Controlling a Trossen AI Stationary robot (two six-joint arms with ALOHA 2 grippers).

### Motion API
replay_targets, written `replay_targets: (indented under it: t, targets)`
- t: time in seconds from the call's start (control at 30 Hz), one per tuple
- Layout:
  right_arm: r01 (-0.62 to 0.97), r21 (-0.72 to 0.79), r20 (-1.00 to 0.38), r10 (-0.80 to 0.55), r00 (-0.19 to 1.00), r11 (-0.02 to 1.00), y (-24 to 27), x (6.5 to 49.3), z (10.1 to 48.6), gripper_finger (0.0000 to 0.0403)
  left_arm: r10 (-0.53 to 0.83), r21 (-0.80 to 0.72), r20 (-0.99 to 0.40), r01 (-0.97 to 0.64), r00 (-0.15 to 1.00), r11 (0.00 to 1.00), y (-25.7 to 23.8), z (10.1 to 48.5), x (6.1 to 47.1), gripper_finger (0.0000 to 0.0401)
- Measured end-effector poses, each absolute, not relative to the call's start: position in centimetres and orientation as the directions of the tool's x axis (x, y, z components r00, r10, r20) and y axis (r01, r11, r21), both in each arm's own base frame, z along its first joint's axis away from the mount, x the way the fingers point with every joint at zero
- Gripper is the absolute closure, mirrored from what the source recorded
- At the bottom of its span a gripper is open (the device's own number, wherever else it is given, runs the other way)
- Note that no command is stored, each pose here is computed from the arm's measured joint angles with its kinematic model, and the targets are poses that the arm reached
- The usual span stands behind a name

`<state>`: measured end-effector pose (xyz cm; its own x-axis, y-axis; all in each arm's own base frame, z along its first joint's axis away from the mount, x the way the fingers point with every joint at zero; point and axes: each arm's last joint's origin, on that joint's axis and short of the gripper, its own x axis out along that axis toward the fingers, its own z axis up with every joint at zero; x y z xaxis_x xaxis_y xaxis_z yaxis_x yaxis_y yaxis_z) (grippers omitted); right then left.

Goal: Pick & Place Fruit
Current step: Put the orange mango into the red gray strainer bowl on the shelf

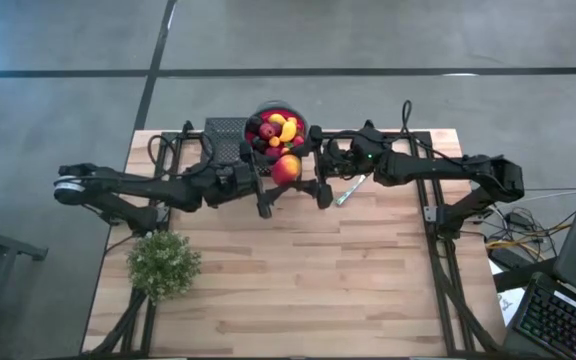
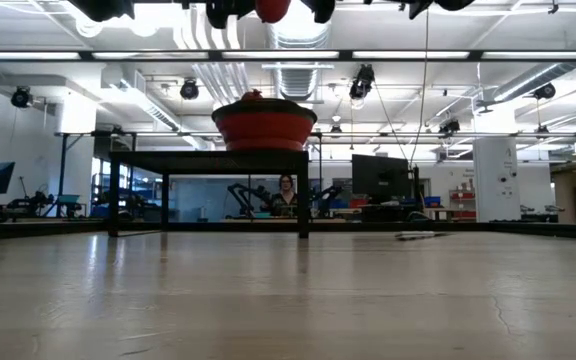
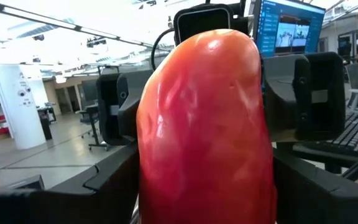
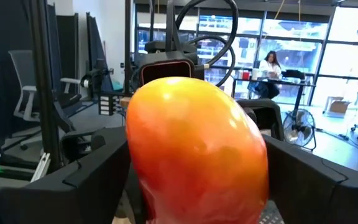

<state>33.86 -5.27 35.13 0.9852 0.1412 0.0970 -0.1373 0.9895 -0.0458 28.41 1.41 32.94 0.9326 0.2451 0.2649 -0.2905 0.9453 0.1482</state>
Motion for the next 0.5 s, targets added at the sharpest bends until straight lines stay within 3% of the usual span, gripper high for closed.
replay_targets:
  t: [0.27, 0.5]
  targets:
    - [-0.136, -0.047, 0.105, 0.14, 0.985, 0.99, -5.31, 33.99, 35.07, 0.012, 0.243, 0.149, 0.262, -0.288, 0.934, 0.946, 1.41, 32.91, 28.43, 0.011]
    - [-0.132, -0.048, 0.104, 0.136, 0.985, 0.99, -5.32, 34.0, 35.06, 0.013, 0.243, 0.148, 0.26, -0.288, 0.935, 0.946, 1.41, 32.89, 28.44, 0.011]
